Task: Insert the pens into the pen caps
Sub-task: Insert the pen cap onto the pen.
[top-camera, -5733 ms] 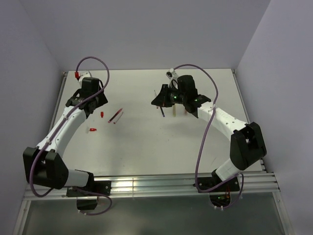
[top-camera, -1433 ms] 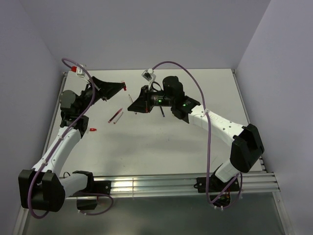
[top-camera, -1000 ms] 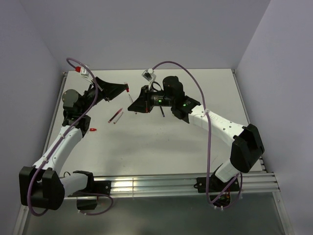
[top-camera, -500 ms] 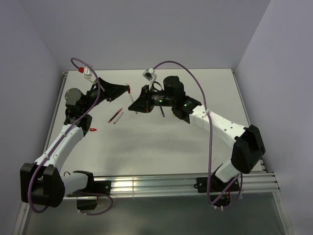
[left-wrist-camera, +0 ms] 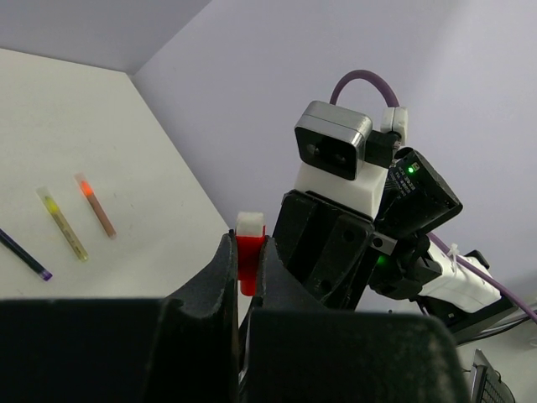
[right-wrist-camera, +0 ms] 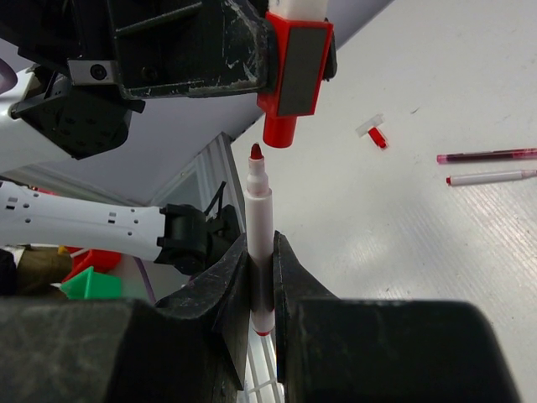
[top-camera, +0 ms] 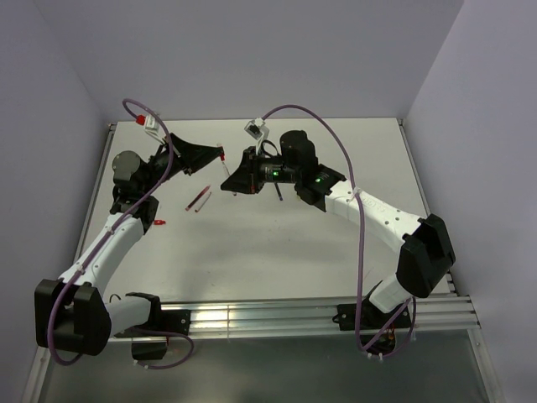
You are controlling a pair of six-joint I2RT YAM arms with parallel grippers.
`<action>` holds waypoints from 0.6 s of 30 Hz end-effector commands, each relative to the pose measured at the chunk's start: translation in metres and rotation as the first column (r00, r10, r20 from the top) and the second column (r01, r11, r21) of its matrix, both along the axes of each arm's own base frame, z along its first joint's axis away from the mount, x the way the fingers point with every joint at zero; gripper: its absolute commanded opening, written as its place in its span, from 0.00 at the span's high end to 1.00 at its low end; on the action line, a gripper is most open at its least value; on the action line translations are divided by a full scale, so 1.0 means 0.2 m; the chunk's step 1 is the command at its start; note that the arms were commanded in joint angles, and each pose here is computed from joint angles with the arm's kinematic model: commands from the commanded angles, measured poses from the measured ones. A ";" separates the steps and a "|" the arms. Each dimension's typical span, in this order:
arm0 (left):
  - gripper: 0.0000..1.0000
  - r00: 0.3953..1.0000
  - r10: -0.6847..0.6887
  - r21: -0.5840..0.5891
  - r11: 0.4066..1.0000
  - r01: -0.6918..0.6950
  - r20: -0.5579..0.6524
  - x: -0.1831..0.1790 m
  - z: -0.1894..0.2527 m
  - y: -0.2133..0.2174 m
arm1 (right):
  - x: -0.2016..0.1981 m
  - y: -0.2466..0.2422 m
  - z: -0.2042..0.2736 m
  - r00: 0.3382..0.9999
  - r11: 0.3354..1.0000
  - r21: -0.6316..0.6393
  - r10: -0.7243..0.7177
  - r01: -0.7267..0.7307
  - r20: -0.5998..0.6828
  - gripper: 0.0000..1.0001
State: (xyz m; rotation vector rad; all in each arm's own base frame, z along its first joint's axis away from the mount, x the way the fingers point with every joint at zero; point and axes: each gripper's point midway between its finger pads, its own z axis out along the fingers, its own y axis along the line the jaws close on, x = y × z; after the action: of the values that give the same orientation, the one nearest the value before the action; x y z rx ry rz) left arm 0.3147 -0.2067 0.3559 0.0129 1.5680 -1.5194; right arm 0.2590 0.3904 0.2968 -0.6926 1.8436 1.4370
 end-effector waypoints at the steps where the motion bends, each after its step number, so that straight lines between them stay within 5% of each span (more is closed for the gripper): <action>1: 1.00 0.995 -0.013 -0.003 1.000 0.014 0.095 -0.02 0.13 -0.01 | -0.01 -0.01 0.22 0.995 0.998 0.067 -0.008 0.002 0.098 1.00; 18: 1.00 0.996 -0.020 0.007 1.000 0.020 0.081 -0.02 0.11 -0.01 | 0.00 -0.02 0.23 0.993 0.998 0.061 -0.028 0.021 0.112 1.00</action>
State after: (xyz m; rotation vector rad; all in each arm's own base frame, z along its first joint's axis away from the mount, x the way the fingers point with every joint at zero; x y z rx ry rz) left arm 0.3152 -0.2068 0.3620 0.0200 1.5594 -1.5188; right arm 0.2614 0.3891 0.2929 -0.6817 1.8606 1.4155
